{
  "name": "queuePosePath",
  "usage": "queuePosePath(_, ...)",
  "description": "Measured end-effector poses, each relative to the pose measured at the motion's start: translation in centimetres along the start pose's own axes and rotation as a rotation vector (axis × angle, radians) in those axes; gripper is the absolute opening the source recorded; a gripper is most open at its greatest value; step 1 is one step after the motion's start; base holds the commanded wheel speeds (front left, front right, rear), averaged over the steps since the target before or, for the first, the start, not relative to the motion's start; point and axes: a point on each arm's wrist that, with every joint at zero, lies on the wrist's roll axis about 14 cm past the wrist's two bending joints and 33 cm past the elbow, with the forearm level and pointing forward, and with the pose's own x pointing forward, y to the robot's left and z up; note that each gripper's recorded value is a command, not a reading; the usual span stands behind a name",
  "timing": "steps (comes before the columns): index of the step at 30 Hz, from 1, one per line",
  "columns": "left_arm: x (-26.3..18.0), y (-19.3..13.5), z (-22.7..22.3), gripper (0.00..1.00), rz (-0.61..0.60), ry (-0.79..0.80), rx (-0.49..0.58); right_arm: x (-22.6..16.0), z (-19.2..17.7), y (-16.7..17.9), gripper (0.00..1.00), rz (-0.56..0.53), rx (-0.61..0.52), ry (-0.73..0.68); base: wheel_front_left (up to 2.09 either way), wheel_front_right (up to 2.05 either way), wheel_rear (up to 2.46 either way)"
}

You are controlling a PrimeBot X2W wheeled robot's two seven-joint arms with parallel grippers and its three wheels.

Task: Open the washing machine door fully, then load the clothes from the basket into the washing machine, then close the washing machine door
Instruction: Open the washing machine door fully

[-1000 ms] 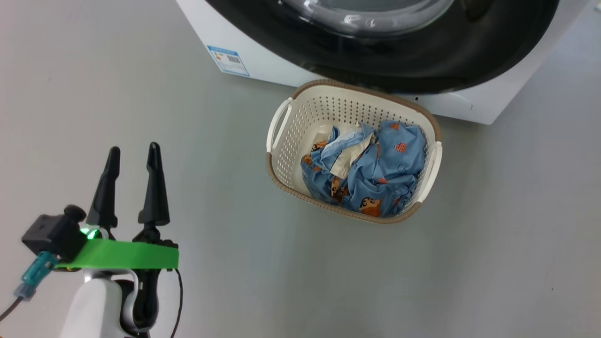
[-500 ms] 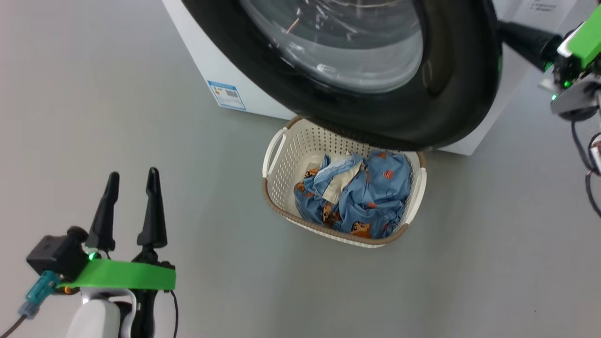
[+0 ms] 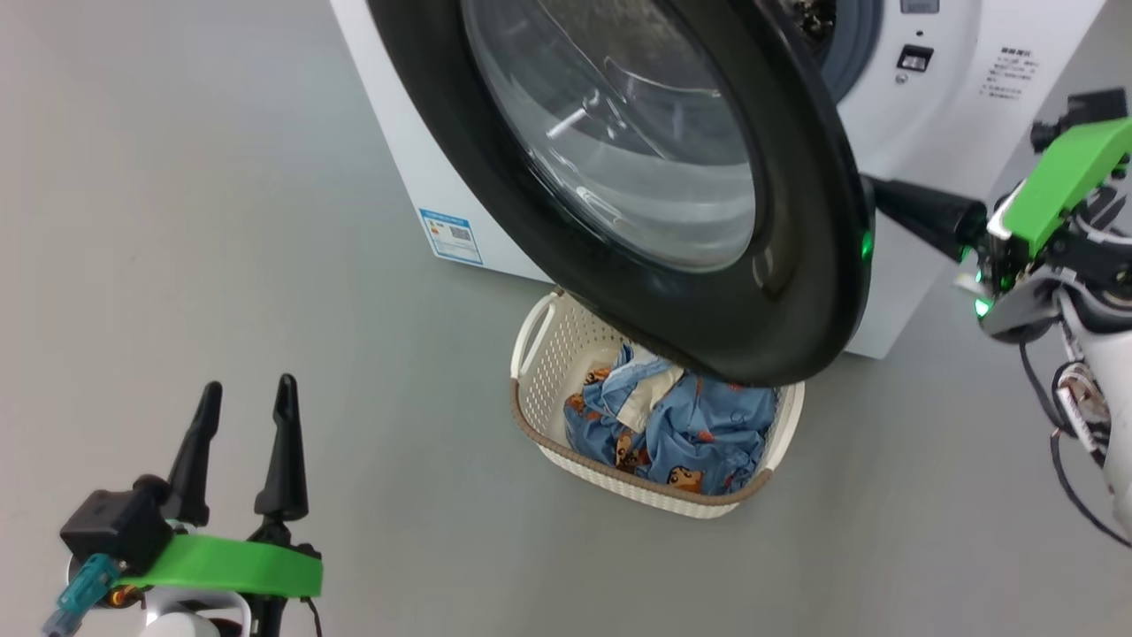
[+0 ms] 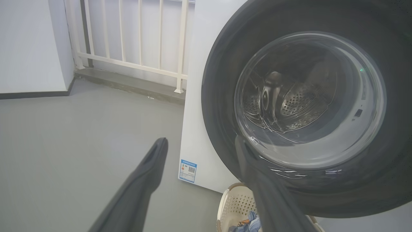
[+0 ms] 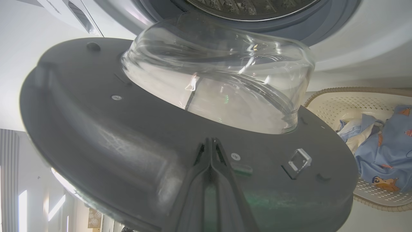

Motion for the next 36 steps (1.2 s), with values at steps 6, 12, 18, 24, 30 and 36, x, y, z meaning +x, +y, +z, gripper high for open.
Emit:
queuePosePath(6, -1.3, 1.0, 0.6, 1.00, 0.024, -0.014, 0.006, 0.2, -2.4, 0.5, 0.00, 0.017, 0.005, 0.047, 0.00, 0.00, 0.00)
queuePosePath(12, -3.1, 2.3, 1.1, 1.00, 0.062, -0.026, 0.011, 1.0, -5.1, 1.5, 0.00, 0.055, 0.025, 0.108, 0.00, 0.00, 0.00)
queuePosePath(18, -4.7, 3.7, 1.9, 1.00, 0.100, -0.050, 0.016, 1.8, -8.1, 2.5, 0.00, 0.089, 0.027, 0.186, 0.00, 0.00, 0.00)
queuePosePath(24, -6.5, 5.3, 2.8, 1.00, 0.144, -0.072, 0.024, 2.5, -10.9, 3.8, 0.00, 0.118, 0.022, 0.259, 0.00, 0.00, 0.00)
queuePosePath(30, -8.0, 6.6, 2.8, 1.00, 0.189, -0.072, 0.024, 3.3, -13.2, 5.0, 0.00, 0.150, 0.020, 0.331, 0.00, 0.00, 0.00)
queuePosePath(36, -8.1, 6.9, 3.3, 1.00, 0.207, -0.085, 0.030, 4.0, -14.8, 5.8, 0.00, 0.181, 0.043, 0.378, 0.00, 0.00, 0.00)
